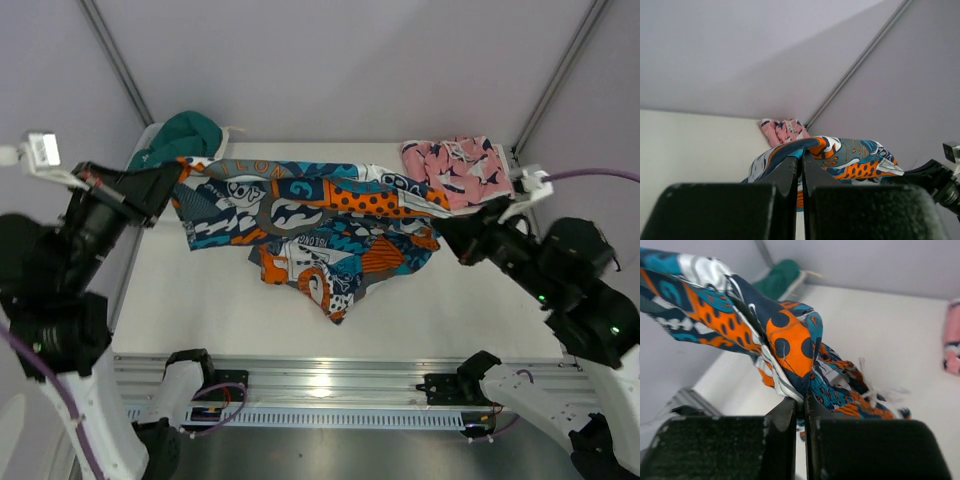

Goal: Fold and stack the shorts
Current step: Flatten the shorts out

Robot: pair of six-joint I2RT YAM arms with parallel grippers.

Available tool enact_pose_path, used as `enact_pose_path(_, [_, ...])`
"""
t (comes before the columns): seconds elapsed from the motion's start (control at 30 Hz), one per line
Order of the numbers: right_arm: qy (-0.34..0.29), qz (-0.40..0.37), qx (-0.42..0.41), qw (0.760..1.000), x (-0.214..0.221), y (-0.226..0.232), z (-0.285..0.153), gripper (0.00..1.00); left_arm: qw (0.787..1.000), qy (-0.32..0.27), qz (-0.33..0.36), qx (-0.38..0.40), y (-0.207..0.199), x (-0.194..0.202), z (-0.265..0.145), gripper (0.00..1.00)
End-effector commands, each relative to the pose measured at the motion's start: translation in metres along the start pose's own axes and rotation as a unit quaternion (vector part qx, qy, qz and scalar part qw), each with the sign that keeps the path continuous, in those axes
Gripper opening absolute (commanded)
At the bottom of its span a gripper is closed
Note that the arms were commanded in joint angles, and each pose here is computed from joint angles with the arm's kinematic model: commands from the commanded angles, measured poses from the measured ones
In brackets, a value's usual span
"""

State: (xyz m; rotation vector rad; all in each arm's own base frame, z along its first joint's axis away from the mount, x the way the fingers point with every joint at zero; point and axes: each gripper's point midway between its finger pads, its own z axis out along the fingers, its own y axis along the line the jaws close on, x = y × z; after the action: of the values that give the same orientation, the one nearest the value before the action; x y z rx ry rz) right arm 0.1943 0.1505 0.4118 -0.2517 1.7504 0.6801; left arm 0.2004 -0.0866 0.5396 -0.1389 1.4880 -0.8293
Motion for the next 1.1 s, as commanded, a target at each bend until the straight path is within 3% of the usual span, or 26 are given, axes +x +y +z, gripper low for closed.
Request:
enact_pose_path(0.0, [0.027,0.000,-0.088,0.996,-0.007,0.036,-0.038,0.00,1.000,-0.029,-0.006,0.002,-0.025,-0.004,-0.034,0.00])
enact_pose_path(0.33, [-0.025,-0.029,-0.092,0.995,-0.061,0.048,-0.070,0.00,0.993,-0.107,0.020,-0.034,-0.037,-0.035,-0.060,0.00])
enact_pose_path(0.47, [-0.010,-0.041,-0.074,0.996,-0.065,0.043,-0.033,0.00,0.997,-0.069,-0.009,-0.034,-0.011,-0.018,-0.031,0.00])
enact_pose_path(0.63, [-0.007,-0.048,-0.049,0.998,-0.066,0.035,0.014,0.00,0.996,-0.070,-0.022,-0.044,0.016,-0.020,0.000,0.00])
enact_pose_path(0.77, [-0.016,-0.054,-0.069,0.996,-0.080,0.044,0.032,0.00,0.997,-0.070,-0.023,-0.029,0.015,-0.029,0.014,0.00])
enact_pose_path(1.07, [-0.066,-0.050,-0.180,0.980,-0.114,0.090,-0.019,0.00,0.988,-0.153,0.022,-0.015,-0.038,-0.059,-0.047,0.00])
